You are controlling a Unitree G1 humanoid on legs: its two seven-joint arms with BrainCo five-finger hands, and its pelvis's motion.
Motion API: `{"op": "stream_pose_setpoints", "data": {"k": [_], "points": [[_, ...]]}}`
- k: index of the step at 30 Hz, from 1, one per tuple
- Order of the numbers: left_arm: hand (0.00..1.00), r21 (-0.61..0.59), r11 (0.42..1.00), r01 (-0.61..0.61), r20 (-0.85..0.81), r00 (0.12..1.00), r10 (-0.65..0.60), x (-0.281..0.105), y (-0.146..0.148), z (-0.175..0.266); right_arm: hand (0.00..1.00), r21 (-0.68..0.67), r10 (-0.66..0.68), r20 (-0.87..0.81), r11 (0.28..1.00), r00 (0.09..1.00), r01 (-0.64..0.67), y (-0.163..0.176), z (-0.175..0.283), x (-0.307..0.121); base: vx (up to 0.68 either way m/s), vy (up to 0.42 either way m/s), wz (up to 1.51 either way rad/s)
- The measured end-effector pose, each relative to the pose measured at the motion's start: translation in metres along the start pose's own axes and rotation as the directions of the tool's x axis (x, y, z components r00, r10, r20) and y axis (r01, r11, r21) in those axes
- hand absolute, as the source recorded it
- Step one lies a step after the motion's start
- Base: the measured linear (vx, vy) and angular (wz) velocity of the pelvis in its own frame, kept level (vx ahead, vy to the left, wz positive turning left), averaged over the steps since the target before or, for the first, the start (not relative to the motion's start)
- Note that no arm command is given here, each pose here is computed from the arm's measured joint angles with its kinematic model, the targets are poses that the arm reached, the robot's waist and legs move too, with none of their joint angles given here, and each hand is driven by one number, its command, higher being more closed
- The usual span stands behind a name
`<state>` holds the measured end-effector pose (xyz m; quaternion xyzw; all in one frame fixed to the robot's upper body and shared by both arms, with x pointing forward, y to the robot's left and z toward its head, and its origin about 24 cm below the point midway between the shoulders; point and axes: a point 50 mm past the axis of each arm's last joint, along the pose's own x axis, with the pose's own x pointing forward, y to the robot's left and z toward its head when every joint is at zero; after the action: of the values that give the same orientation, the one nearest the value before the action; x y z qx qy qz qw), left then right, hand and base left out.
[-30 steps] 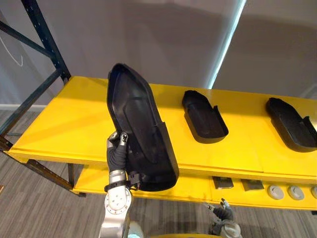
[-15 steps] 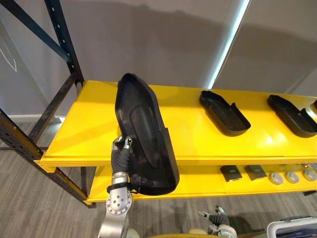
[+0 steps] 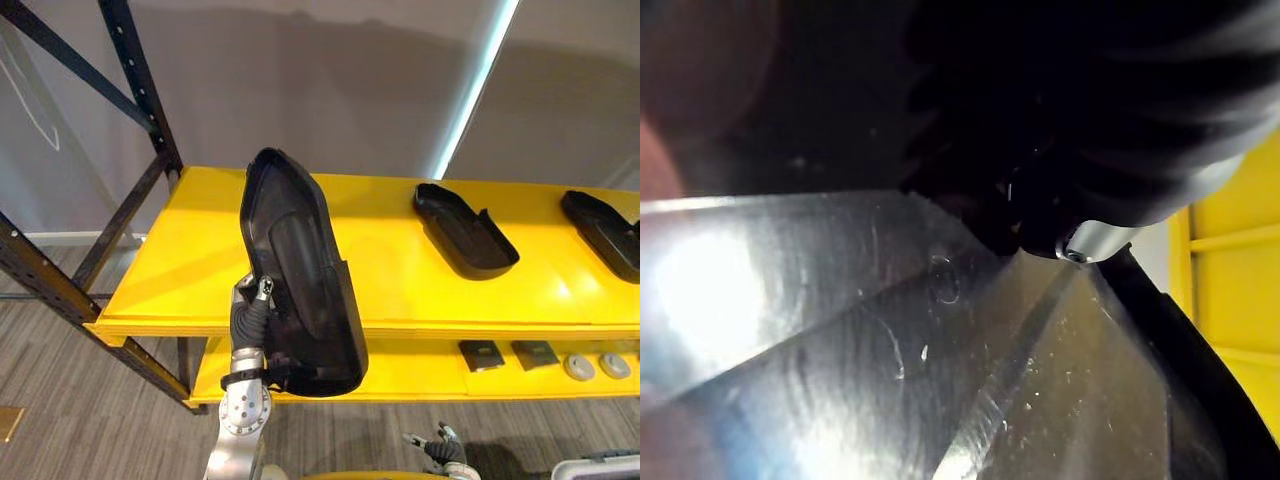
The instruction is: Walk over and take plastic housings, then place them on the shelf
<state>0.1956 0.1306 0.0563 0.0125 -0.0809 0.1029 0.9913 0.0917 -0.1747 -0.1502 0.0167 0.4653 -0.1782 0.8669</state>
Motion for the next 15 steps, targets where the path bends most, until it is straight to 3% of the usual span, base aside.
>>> {"op": "stream_pose_setpoints", "data": {"k": [9, 15], "points": [[1.00, 0.058, 0.998, -0.036, -0.022, 0.999, 0.037, 0.004, 0.011, -0.007, 0.00, -0.027, -0.002, -0.018, 1.000, 1.000, 0.001, -0.005, -0.009, -0.003, -0.07, 0.039, -0.12], [1.00, 0.180, 0.978, -0.106, 0.032, 0.994, 0.101, 0.042, 0.033, -0.005, 0.00, -0.045, 0.021, -0.024, 0.999, 0.999, -0.022, -0.004, -0.012, -0.004, -0.02, 0.015, -0.10]]}}
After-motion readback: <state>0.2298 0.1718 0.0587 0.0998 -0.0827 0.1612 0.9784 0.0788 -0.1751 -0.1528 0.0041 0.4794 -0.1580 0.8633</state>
